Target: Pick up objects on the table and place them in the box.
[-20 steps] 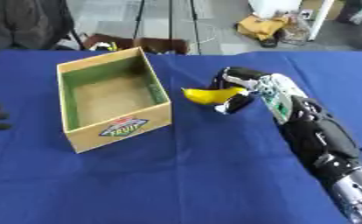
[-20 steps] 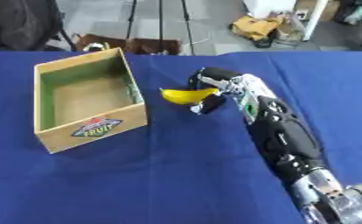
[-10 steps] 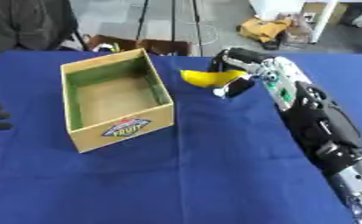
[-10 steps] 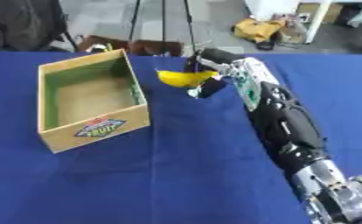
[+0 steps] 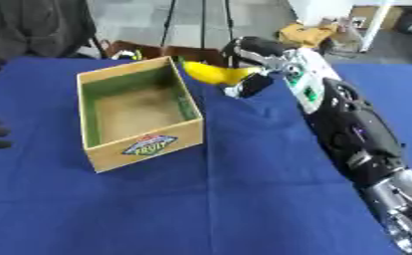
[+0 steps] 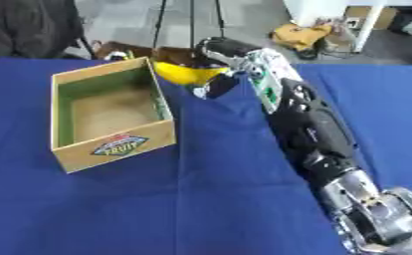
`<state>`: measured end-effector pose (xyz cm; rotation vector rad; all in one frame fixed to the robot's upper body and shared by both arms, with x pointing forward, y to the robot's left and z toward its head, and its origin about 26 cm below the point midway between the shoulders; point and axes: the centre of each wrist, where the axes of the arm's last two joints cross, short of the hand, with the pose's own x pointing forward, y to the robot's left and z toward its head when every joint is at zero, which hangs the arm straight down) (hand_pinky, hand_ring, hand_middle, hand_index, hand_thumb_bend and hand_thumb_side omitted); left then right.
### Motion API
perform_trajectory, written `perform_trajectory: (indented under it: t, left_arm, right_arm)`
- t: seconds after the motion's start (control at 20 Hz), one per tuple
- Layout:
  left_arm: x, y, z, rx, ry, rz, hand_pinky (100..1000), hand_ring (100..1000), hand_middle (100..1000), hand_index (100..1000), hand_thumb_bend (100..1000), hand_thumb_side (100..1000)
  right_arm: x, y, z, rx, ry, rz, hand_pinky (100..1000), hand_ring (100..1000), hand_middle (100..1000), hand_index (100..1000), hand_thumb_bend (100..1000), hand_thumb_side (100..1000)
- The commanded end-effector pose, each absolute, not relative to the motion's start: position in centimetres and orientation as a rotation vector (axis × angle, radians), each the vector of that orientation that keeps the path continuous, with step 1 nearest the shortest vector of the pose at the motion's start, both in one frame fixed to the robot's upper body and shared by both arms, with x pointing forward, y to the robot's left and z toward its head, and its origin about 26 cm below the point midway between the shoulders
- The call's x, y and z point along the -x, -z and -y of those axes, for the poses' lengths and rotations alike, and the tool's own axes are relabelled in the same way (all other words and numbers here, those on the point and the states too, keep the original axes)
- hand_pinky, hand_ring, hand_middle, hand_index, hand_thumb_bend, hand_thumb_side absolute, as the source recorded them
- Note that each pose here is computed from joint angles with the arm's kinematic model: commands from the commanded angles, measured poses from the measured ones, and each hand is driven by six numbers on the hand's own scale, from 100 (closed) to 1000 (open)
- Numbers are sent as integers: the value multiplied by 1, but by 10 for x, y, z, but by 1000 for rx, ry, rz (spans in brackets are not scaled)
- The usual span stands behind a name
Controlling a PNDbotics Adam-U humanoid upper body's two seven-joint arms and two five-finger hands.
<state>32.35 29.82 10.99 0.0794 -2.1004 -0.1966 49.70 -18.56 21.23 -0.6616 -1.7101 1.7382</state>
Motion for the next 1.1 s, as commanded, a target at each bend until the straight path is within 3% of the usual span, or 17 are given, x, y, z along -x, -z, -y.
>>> perform_trajectory:
  t: [0.05, 0.55, 1.1]
  left_arm:
    - [-325, -122, -294, -62, 216, 2139, 644, 675, 658, 791, 498, 856]
    - [-328, -128, -287, -25, 226, 2162, 644, 675, 658, 790, 503, 851]
    - [-328, -127, -287, -26, 226, 2156, 643, 674, 657, 790, 504, 853]
  right_arm:
    - [-495, -231, 163, 674, -1802, 1764, 722, 584, 617, 686, 117, 348]
    - [-482, -219, 114, 629, -2020, 1767, 720, 603, 626, 693, 110, 354]
    - [-482, -183, 110, 499, -2016, 1696, 733, 657, 704, 760, 169, 415]
